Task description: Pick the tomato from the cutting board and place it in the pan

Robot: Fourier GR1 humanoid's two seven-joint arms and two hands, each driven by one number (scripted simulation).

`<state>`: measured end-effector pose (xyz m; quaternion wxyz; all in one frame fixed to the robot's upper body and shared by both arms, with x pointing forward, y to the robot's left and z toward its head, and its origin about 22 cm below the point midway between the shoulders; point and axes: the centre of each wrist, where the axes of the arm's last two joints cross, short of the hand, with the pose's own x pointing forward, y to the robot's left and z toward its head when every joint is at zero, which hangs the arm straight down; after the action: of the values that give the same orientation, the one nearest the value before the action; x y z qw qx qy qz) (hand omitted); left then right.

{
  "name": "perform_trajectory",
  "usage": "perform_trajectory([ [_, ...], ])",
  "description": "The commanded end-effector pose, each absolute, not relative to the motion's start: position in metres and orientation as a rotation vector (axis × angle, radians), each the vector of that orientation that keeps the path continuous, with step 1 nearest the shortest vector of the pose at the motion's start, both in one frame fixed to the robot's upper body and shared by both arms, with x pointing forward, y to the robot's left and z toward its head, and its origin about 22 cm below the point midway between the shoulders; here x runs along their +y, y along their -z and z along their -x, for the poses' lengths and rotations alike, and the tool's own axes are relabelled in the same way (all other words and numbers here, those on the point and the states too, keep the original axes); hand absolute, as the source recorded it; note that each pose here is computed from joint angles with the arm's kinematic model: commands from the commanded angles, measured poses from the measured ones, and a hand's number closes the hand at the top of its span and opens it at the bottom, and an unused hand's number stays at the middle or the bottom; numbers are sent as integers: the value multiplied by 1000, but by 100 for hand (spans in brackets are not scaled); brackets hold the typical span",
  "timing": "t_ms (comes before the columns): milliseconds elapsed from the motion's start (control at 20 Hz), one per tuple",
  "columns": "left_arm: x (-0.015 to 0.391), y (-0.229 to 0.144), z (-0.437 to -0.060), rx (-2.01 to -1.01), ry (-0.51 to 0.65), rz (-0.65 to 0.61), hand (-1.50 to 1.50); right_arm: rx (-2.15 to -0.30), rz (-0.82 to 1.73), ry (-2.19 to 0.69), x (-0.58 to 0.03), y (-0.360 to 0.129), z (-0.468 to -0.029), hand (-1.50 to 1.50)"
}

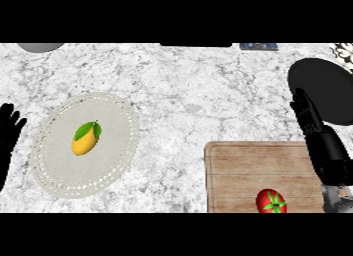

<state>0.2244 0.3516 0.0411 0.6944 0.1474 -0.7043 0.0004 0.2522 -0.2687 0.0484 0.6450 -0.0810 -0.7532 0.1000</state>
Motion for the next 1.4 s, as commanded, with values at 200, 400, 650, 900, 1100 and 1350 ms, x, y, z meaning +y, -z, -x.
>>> perform_trajectory([
  [200,322,-64,-257,-1682,36,-282,0,-1578,-468,-675,-246,-32,-238,150],
  [400,298,-55,-265,-1631,20,-227,0,-1810,-249,-746,-313,-22,-226,-150],
  [650,289,-49,-274,-1598,11,-243,0,-1995,-14,-773,-399,-65,-213,-150],
  [900,283,-50,-278,-1604,26,-242,0,-1905,28,-1018,-435,-138,-212,-150],
  [1100,285,-49,-282,-1622,30,-229,0,-1754,148,-1275,-434,-187,-219,-150],
  [1350,276,-46,-297,-1615,24,-210,0,-1709,170,-1290,-398,-218,-211,-150],
])
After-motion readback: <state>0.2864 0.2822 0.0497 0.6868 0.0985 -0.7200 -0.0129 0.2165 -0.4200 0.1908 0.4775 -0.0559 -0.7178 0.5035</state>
